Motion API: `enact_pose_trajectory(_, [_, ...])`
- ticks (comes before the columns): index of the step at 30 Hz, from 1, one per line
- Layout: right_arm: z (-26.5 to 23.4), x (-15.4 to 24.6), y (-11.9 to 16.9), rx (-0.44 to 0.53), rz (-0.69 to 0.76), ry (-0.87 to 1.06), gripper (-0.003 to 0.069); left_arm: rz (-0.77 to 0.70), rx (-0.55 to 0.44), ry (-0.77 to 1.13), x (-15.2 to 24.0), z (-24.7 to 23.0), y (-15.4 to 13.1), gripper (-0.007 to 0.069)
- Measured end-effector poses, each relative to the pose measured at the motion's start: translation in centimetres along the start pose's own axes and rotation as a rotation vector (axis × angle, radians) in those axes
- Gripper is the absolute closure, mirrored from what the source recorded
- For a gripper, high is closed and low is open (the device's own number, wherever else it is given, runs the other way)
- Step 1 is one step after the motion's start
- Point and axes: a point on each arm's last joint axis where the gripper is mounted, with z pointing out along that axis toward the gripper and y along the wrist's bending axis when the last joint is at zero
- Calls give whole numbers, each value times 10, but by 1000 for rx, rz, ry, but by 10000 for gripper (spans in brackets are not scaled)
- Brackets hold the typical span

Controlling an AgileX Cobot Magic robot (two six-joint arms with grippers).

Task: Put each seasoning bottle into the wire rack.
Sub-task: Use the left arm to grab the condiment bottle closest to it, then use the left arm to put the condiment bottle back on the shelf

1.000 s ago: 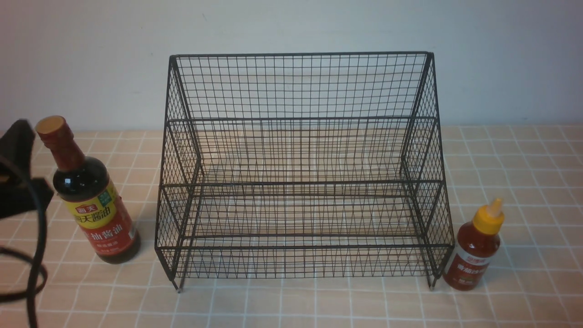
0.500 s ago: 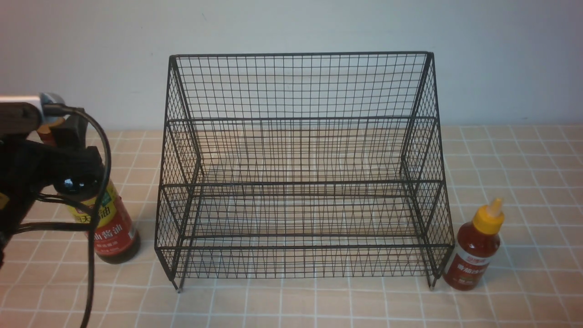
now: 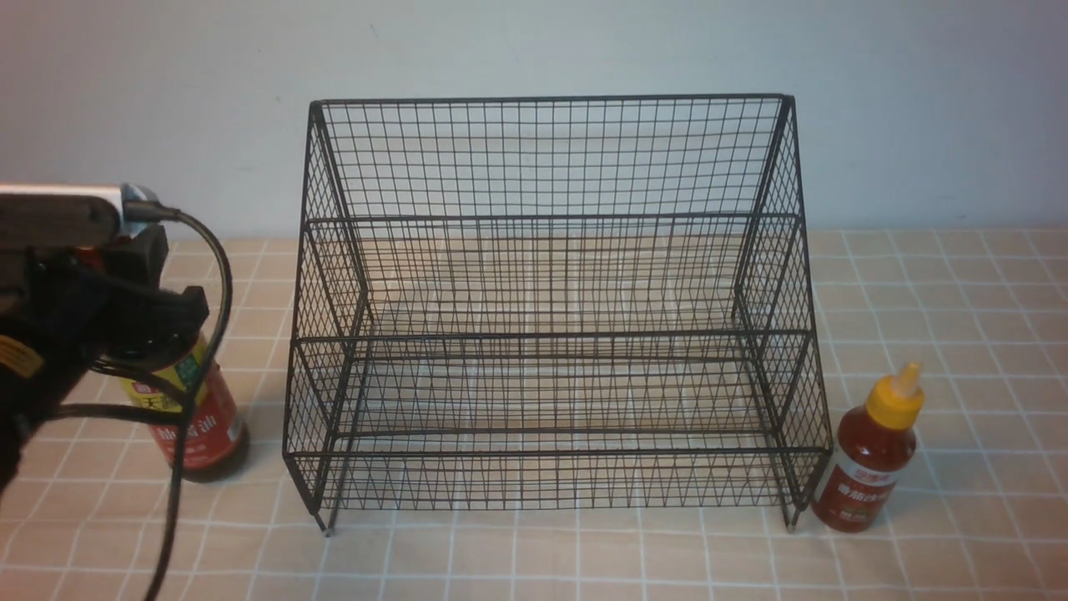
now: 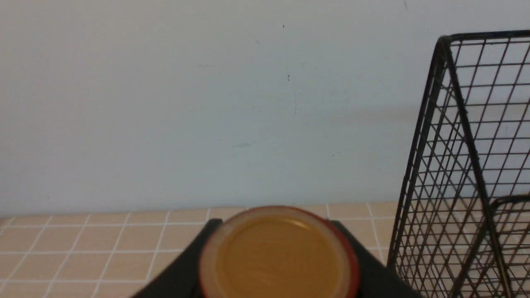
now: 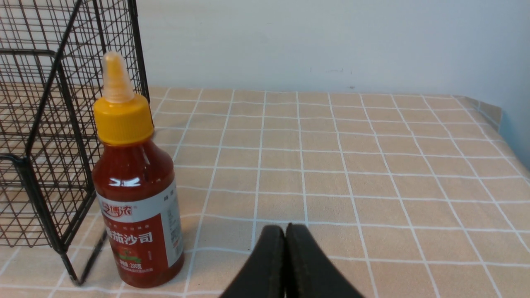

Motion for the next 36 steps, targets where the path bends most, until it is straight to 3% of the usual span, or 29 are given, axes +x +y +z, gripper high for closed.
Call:
enact_pose_trajectory(9, [0,0,0,0,0,0,673,-47,9,-227,-113,-57,1,368])
enact_pose_trajectory(14, [0,0,0,0,0,0,673,-123,104,-356,-152,-79,-14,368])
enact_pose_trajectory(24, [0,0,0,0,0,0,673,-127,325,-325,-152,-41,-71,368])
enact_pose_trajectory(36, [0,0,0,0,0,0,673,-96,344,-174,-110,35,-103,368])
